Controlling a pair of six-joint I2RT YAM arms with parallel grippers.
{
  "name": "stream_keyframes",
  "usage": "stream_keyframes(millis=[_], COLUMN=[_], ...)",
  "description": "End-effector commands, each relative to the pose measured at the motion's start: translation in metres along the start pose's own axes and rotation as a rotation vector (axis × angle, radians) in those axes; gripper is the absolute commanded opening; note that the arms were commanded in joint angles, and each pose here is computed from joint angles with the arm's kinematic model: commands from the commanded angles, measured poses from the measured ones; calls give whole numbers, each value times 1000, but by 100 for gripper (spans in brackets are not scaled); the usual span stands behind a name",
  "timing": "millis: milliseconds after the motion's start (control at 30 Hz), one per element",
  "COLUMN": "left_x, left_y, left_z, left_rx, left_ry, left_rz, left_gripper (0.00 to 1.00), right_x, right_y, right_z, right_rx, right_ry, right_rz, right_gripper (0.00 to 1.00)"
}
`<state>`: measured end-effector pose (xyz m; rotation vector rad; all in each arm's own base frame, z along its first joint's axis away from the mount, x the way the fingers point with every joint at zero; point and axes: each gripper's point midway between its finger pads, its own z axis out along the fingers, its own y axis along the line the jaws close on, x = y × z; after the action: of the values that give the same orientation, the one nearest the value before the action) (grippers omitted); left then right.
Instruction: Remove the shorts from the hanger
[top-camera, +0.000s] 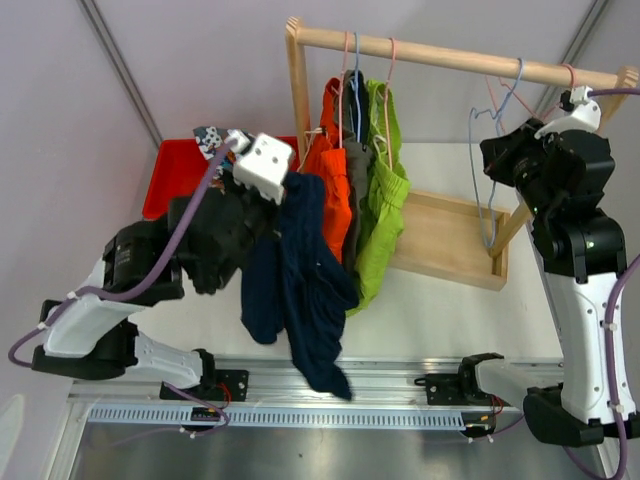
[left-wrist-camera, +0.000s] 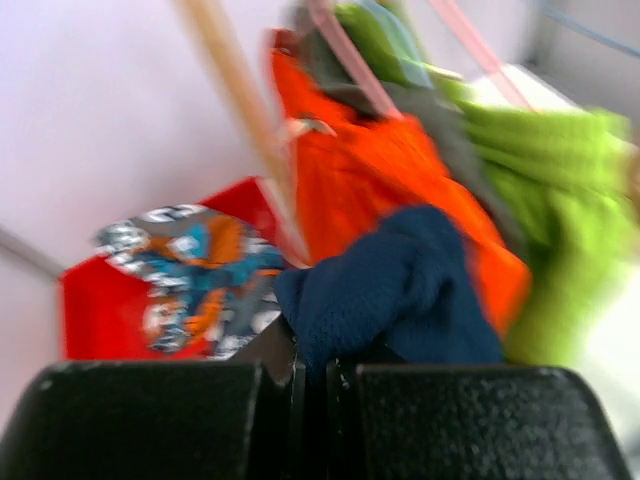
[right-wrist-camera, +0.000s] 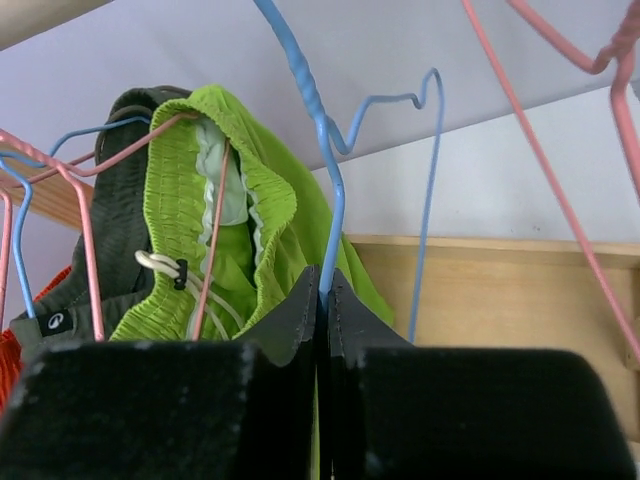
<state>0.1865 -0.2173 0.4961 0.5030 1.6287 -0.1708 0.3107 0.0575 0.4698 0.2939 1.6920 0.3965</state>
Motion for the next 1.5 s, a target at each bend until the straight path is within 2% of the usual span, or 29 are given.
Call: stream_keyframes(millis=[0,33,67,100,133,267,433,467,500,567,633,667,733,800,967,1000,1033,1100,1133,1167,1233,1267,1300,1333,1400,1433,1467], left_x=[-49,-57,-58,-73,-75,-73,-100,-118,-113,-129,-124,-133,-121,-102,-8,42,42,118,132,161,200,217,235,238,204,220,192], left_y=[60,71,96,105,112,163,228,239,254,268,286,295,318,341,360,358,358,347,345,337,333,329,323,319,312,302,298], left_z=[4,7,15,14,21,68,91,87,104,110,130,132,155,166,232,255,251,273,277,286,289,294,291,289,274,265,247], left_rx=[-101,-127,-204,-196,-215,-388,-528,-562,-606,-628,-647,-667,-680,-712,-761,-760,-769,-745,-726,-702,-687,-677,-668,-659,-622,-619,-615], left_ry=[-136,-154,-150,-192,-195,-174,-299,-371,-362,-450,-471,-527,-539,-517,-278,-160,-178,-43,-16,32,152,190,249,253,165,203,145], left_rz=[-34,-35,-37,-56,-44,-46,-139,-151,-128,-129,-104,-104,-114,-166,-171,-168,-176,-201,-213,-275,-335,-382,-398,-409,-432,-437,-438], left_gripper=[0,0,0,0,0,0,0,0,0,0,0,0,0,0,0,0,0,0,2,24,77,99,99,99,99,99,99], right_x=[24,29,30,33,34,53,80,83,93,102,116,122,131,132,113,106,94,79,66,59,47,34,29,25,10,5,-4], right_y=[-10,-12,-14,-17,-18,-26,-32,-32,-36,-34,-36,-34,-33,-31,-22,-18,-11,-2,5,9,20,28,34,45,61,71,79], right_z=[-8,-10,-12,-13,-14,-18,-21,-23,-23,-28,-28,-29,-32,-35,-41,-42,-45,-50,-55,-58,-65,-71,-74,-79,-82,-84,-82], right_rx=[19,24,30,41,41,46,30,23,31,3,-14,-35,-57,-69,-107,-121,-142,-177,-198,-210,-252,-283,-307,-361,-421,-465,-489], right_ry=[70,81,83,85,85,112,154,159,181,202,222,235,243,247,196,178,151,113,80,63,42,11,5,9,-10,-9,-15], right_rz=[4,0,1,6,5,9,16,15,14,22,30,37,43,41,21,16,13,7,4,6,8,6,13,9,15,16,16], right_gripper=[19,43,84,94,99,99,99,99,99,99,99,99,99,99,99,99,99,99,99,99,99,99,99,99,99,99,99])
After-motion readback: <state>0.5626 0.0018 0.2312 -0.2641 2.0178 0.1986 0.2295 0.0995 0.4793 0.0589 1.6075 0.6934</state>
